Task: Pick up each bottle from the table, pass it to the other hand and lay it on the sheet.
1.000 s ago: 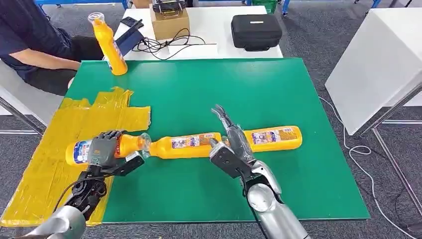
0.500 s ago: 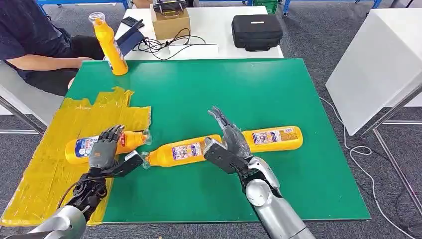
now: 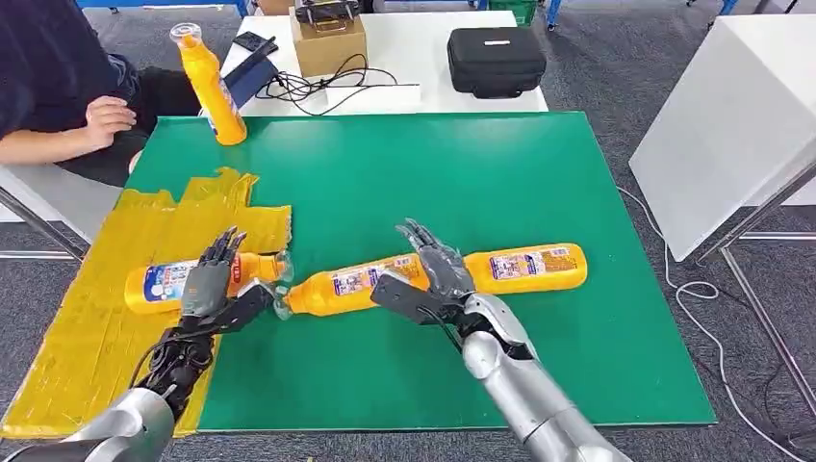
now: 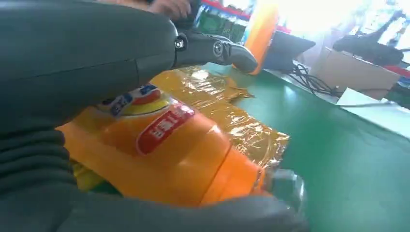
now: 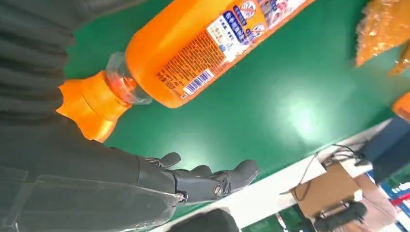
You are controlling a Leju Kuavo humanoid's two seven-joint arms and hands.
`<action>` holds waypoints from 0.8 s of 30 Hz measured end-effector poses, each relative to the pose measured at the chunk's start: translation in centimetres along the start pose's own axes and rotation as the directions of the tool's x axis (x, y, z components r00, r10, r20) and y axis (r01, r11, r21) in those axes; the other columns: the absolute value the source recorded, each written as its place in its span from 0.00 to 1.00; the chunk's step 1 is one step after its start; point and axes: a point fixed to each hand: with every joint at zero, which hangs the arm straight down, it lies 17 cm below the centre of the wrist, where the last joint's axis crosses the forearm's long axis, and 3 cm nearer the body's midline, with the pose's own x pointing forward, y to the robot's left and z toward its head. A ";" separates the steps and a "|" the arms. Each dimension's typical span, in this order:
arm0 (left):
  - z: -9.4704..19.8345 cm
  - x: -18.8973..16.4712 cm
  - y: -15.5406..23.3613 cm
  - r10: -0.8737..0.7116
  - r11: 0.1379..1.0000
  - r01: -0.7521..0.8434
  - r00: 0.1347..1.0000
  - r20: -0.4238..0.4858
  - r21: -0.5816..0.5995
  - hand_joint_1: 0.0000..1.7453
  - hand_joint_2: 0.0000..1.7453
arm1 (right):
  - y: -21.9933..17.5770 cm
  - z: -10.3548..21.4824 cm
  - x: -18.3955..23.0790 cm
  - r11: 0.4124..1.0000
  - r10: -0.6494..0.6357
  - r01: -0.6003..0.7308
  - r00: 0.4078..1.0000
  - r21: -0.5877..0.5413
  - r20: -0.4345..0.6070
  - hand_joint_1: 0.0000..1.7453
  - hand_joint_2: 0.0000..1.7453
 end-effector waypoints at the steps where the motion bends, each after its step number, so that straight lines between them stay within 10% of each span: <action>1: -0.3 0.1 0.6 0.062 0.998 -0.061 0.998 -0.015 0.030 0.00 0.00 | 0.3 -0.1 -0.2 1.000 0.021 -0.021 1.000 0.015 -0.006 0.00 1.00; 9: -4.0 5.1 10.6 0.514 0.768 -0.543 0.839 0.177 0.340 0.00 0.00 | 4.0 -0.7 -2.5 0.973 0.195 -0.183 0.978 0.138 -0.079 0.00 1.00; 24: -5.5 18.2 13.2 0.557 0.689 -0.696 0.687 0.467 0.203 0.00 0.00 | 4.9 -1.6 -4.5 0.907 0.389 -0.339 0.902 0.252 -0.187 0.00 1.00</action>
